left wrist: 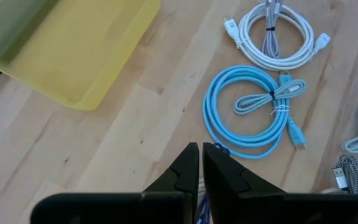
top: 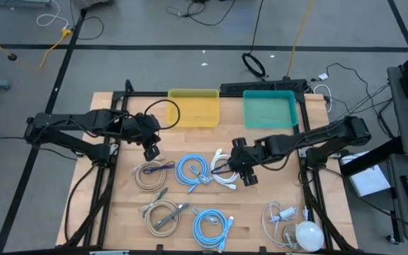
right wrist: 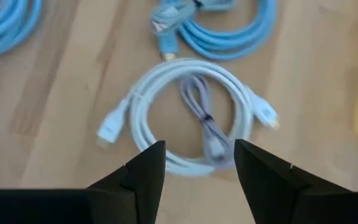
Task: Pick & Place USB Port
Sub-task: Put the top gray charger cable into the green bin
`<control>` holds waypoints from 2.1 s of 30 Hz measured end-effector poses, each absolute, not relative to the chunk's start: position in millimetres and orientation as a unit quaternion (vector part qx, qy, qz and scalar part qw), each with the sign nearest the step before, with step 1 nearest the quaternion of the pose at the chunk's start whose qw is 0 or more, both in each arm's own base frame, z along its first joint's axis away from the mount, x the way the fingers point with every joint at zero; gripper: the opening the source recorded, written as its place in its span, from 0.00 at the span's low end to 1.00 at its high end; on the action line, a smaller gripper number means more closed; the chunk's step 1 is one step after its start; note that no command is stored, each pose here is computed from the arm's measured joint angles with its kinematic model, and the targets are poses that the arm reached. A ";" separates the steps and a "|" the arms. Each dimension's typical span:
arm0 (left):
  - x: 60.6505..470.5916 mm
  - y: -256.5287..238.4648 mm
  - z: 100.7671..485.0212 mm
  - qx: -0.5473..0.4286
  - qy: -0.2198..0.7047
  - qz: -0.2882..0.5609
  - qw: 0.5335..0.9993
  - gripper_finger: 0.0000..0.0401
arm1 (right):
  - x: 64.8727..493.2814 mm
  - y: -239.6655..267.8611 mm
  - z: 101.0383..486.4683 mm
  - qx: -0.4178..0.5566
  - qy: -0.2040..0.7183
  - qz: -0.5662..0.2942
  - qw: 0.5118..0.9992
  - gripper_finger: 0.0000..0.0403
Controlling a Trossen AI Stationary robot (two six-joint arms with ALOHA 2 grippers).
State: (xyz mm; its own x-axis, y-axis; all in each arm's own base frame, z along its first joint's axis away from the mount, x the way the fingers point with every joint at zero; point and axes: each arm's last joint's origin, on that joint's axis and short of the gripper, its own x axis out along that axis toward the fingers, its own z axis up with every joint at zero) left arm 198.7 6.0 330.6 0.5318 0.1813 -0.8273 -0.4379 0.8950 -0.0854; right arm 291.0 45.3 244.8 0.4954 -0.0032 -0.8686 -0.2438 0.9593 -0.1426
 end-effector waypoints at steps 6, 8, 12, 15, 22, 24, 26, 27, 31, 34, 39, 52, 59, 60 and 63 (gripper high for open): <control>198.7 6.2 330.6 -0.142 0.448 0.184 0.863 0.06 | 294.8 48.9 228.5 -0.128 0.471 0.077 0.870 0.46; 198.7 6.3 330.6 -0.141 0.447 0.186 0.863 0.06 | 298.4 48.3 223.9 -0.147 0.472 0.071 0.866 0.46; 198.7 6.7 330.7 -0.144 0.444 0.195 0.862 0.06 | 309.9 43.1 211.0 -0.169 0.471 0.064 0.863 0.45; 198.6 6.8 330.7 -0.147 0.443 0.198 0.862 0.06 | 316.6 39.3 197.4 -0.170 0.487 0.062 0.855 0.44; 198.6 6.7 330.7 -0.150 0.443 0.199 0.861 0.06 | 323.5 33.4 172.7 -0.176 0.524 0.063 0.831 0.44; 198.6 6.7 330.7 -0.150 0.443 0.199 0.861 0.06 | 326.3 32.5 168.4 -0.179 0.523 0.064 0.831 0.44; 198.6 6.7 330.7 -0.150 0.443 0.199 0.861 0.06 | 328.7 31.0 164.7 -0.178 0.523 0.061 0.831 0.43; 198.6 6.7 330.7 -0.150 0.443 0.199 0.861 0.06 | 330.7 30.4 163.2 -0.177 0.519 0.060 0.834 0.43; 198.7 5.5 330.7 -0.149 0.443 0.197 0.862 0.06 | 335.2 30.1 156.7 -0.177 0.516 0.057 0.836 0.43; 198.7 3.4 330.7 -0.146 0.444 0.192 0.863 0.06 | 336.2 30.2 152.3 -0.178 0.520 0.058 0.833 0.42; 198.7 0.7 330.7 -0.145 0.443 0.191 0.864 0.06 | 334.4 30.2 150.1 -0.178 0.531 0.062 0.826 0.38; 198.6 -2.5 330.9 -0.139 0.440 0.196 0.865 0.06 | 331.9 29.4 148.9 -0.142 0.545 0.038 0.825 0.03; 198.6 -1.9 331.0 -0.132 0.438 0.203 0.866 0.06 | 335.0 31.8 179.1 -0.088 0.503 0.006 0.860 0.03; 198.6 -1.9 331.0 -0.132 0.438 0.203 0.866 0.06 | 335.9 32.0 189.8 -0.082 0.488 0.002 0.869 0.02; 198.6 -1.8 331.0 -0.131 0.438 0.203 0.866 0.06 | 338.0 30.3 230.1 -0.075 0.428 -0.034 0.900 0.02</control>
State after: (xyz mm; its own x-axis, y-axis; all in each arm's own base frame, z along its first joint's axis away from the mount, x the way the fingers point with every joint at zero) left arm 198.6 -1.8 331.0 0.5341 0.2368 -0.8116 -0.4656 0.8837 -0.0486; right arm 338.0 30.3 230.1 0.6305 -0.1256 -0.7659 -0.0030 0.9864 -0.1642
